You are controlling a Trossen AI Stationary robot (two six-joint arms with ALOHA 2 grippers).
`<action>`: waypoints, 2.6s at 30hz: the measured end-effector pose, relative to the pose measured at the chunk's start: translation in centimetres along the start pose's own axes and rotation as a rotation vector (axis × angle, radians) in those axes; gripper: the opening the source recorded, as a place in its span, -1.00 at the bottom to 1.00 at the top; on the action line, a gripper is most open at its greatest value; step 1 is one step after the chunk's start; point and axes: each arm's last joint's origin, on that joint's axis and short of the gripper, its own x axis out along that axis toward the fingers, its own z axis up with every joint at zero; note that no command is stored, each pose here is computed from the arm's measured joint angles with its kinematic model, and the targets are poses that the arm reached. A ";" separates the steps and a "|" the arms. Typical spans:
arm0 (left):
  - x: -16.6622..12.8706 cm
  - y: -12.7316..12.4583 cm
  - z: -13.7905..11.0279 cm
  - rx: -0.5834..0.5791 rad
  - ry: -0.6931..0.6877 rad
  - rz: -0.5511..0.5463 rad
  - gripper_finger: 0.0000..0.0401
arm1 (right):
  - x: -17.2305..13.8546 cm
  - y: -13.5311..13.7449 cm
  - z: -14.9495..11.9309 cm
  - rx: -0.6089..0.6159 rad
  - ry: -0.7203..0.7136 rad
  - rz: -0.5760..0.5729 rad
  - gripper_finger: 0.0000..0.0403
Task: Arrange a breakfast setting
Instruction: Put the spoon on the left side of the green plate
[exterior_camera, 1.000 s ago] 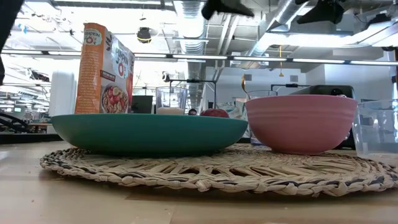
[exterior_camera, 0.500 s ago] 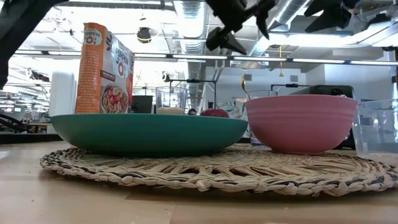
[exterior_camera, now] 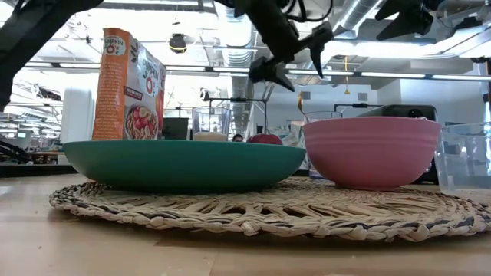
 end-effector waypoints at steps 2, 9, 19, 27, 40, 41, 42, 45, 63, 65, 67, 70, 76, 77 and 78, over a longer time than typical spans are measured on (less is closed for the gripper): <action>0.4 -0.1 -0.1 -0.017 -0.034 0.019 0.56 | 0.0 0.0 0.0 -0.001 0.001 -0.001 0.67; 2.1 0.6 -0.9 -0.014 -0.003 0.048 0.56 | 0.0 0.0 -0.1 -0.004 0.008 -0.003 0.67; 3.9 0.7 -2.0 -0.012 -0.021 0.063 0.56 | 0.0 -0.1 -0.2 -0.008 0.018 -0.007 0.67; 4.1 1.0 -1.6 0.014 -0.062 0.109 0.37 | 0.0 -0.1 -0.2 -0.009 0.019 -0.007 0.67; 4.3 1.4 -1.4 0.012 -0.062 0.123 -0.16 | 0.0 -0.1 -0.2 -0.008 0.019 -0.007 0.67; 4.3 1.4 -1.4 0.012 -0.062 0.123 -0.19 | 0.0 -0.1 -0.2 -0.008 0.019 -0.007 0.67; 4.3 1.4 -1.4 0.013 -0.062 0.123 -0.22 | 0.0 -0.1 -0.2 -0.008 0.019 -0.007 0.67; 4.3 1.4 -1.4 0.013 -0.063 0.123 -0.30 | 0.0 -0.1 -0.2 -0.008 0.019 -0.007 0.67; 4.3 0.7 -0.9 0.020 -0.084 0.028 -0.67 | 0.0 -0.1 -0.3 -0.012 0.027 -0.009 0.67; 4.3 0.6 -0.8 0.018 -0.088 0.014 -0.71 | 0.0 -0.1 -0.3 -0.014 0.033 -0.012 0.67; 4.3 0.5 -0.8 0.015 -0.086 -0.001 -0.74 | 0.0 -0.2 -0.4 -0.019 0.043 -0.016 0.67; 4.3 0.5 -0.8 0.018 -0.086 -0.001 -0.79 | 0.0 -0.2 -0.5 -0.022 0.049 -0.018 0.67; 4.3 0.5 -0.8 0.036 -0.087 0.001 -0.91 | 0.0 -0.2 -0.5 -0.022 0.051 -0.019 0.67; 4.3 0.5 -0.8 0.036 -0.088 0.002 -0.93 | 0.0 -0.2 -0.5 -0.022 0.051 -0.019 0.67; 4.3 0.4 -0.8 0.033 -0.089 0.000 -0.94 | 0.0 -0.2 -0.5 -0.023 0.051 -0.019 0.67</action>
